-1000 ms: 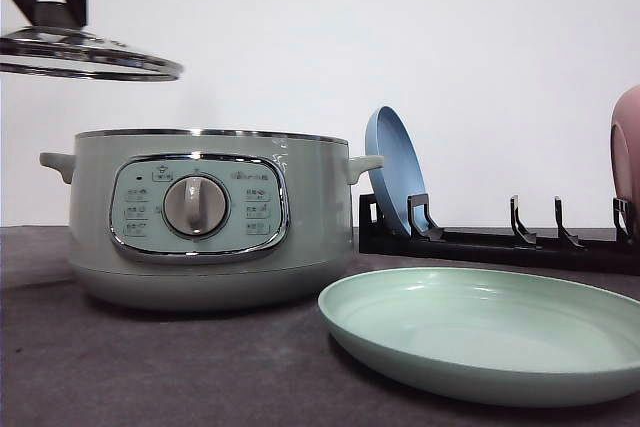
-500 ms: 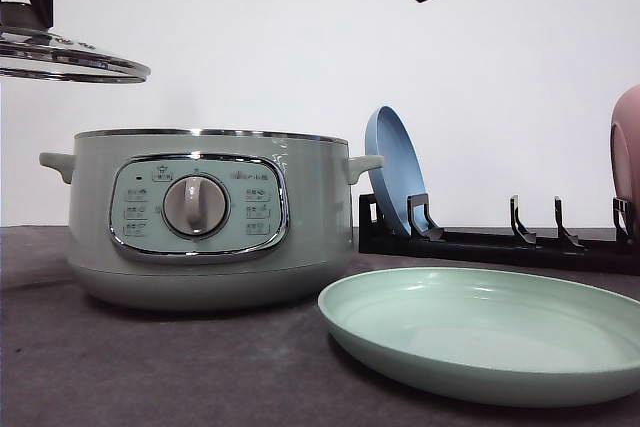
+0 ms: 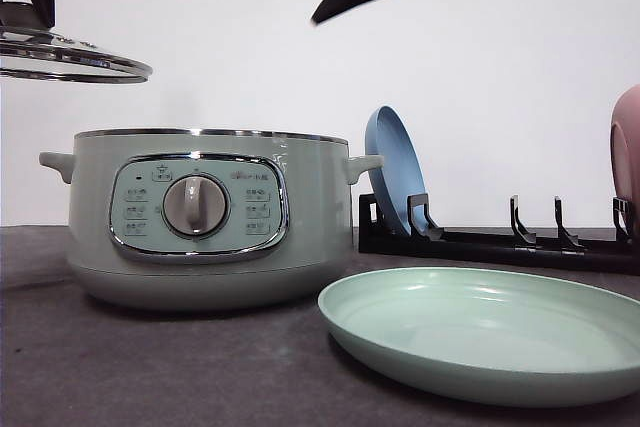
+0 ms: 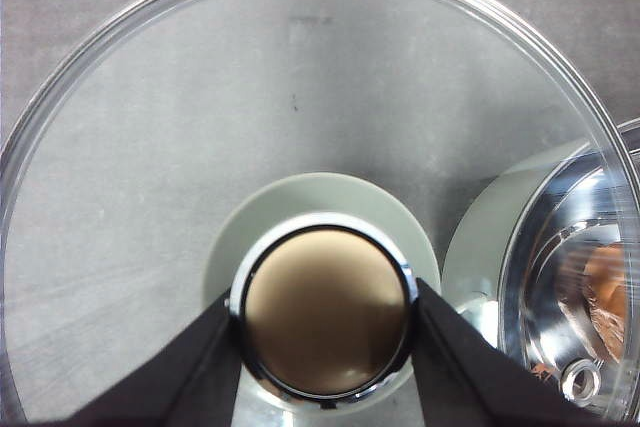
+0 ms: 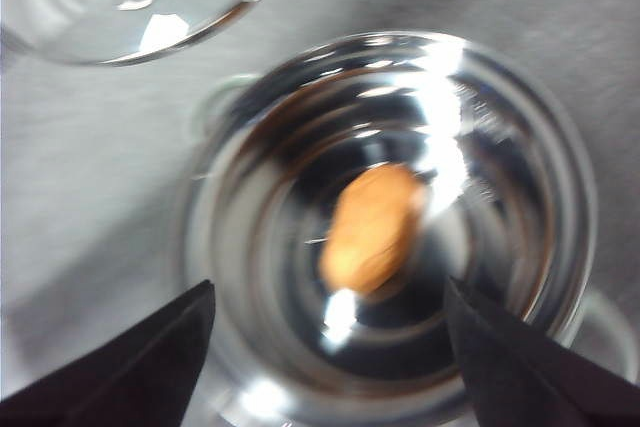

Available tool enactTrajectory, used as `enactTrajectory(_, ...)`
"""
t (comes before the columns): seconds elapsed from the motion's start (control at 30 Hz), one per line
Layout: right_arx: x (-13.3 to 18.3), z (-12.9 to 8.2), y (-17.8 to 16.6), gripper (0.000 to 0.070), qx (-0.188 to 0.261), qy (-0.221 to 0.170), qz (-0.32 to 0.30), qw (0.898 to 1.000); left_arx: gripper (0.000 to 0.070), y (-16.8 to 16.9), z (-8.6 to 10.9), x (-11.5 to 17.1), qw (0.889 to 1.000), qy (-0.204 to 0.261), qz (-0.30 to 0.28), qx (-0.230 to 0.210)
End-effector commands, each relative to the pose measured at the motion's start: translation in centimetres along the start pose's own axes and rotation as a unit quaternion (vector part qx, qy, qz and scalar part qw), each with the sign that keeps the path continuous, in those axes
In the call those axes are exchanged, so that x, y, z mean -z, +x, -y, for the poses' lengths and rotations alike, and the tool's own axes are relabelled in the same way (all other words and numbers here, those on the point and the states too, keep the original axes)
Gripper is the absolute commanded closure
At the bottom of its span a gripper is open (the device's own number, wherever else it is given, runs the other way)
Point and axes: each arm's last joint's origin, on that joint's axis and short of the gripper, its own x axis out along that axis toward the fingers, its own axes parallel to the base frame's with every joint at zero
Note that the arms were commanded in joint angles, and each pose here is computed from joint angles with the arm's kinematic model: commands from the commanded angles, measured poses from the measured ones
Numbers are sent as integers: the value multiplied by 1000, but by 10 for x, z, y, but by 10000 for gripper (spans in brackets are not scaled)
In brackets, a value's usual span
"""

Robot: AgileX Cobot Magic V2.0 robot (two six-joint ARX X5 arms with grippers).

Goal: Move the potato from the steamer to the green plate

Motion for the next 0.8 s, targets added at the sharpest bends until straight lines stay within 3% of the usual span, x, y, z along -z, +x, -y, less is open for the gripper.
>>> enactTrajectory(0.0, -9, -2, 19, 235, 4, -14, -3, 1000, 700, -20, -1, -6, 999, 0, 47, -4)
enactTrajectory(0.4, -11, -6, 114, 224, 52, -37, -42, 997, 700, -20, -1, -6, 999, 0, 47, -4)
enactTrajectory(0.77, 9, -7, 156, 216, 81, -43, -81, 992, 700, -20, 0, -6, 999, -1, 45, -3)
